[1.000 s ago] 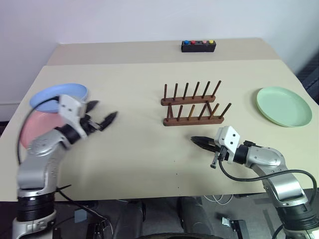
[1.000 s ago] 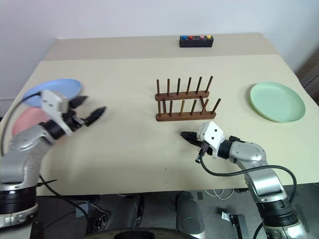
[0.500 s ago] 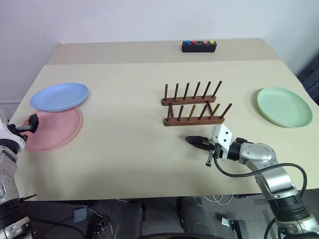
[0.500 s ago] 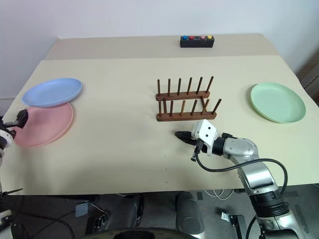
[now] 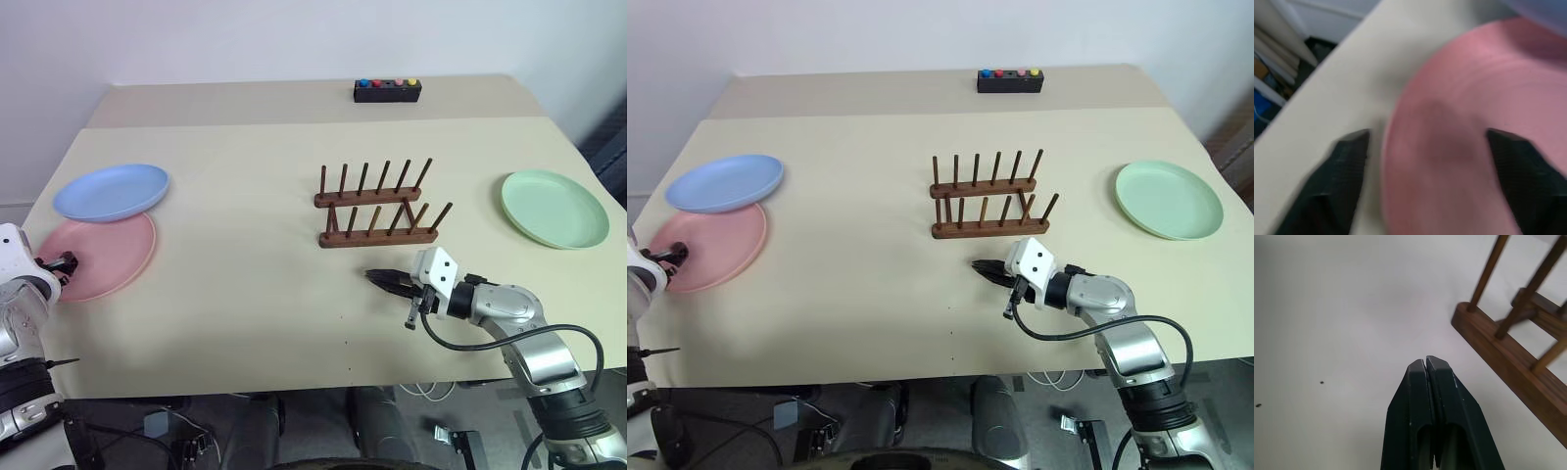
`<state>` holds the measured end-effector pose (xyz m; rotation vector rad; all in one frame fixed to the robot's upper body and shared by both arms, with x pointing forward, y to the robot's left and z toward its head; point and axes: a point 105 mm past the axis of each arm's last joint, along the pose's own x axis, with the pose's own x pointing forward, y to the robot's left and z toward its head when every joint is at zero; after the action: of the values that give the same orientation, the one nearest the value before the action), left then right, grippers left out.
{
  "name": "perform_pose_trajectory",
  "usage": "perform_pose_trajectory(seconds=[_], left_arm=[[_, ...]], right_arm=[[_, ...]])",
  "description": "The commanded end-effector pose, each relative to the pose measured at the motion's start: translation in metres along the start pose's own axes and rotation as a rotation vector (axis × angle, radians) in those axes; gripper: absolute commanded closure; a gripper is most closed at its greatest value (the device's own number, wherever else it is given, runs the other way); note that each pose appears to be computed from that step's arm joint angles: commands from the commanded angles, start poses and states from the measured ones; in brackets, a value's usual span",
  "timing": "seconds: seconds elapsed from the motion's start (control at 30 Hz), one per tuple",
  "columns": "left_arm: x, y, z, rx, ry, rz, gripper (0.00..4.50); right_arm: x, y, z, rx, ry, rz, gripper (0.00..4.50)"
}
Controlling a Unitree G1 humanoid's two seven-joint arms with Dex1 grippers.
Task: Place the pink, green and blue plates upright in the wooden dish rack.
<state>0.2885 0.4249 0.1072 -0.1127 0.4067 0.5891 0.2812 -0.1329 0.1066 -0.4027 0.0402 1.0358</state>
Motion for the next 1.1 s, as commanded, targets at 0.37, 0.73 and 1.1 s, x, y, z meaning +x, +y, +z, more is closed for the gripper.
perform_pose_trajectory(seconds=[0.37,0.73,1.1], left_arm=[[-0.011,0.013,-0.002,-0.019,-0.005,-0.027,4.45],[-0.050,-0.029,-0.031,0.175,-0.046,-0.449,4.45],[-0.095,-0.124,0.021,0.253,-0.364,-0.757,4.45]], right_arm=[[-0.001,-0.004,0.010,-0.041,-0.033,-0.007,4.50],[0.000,0.000,0.015,-0.037,-0.044,0.046,4.50],[0.007,0.002,0.057,-0.220,-0.088,0.089,4.50]])
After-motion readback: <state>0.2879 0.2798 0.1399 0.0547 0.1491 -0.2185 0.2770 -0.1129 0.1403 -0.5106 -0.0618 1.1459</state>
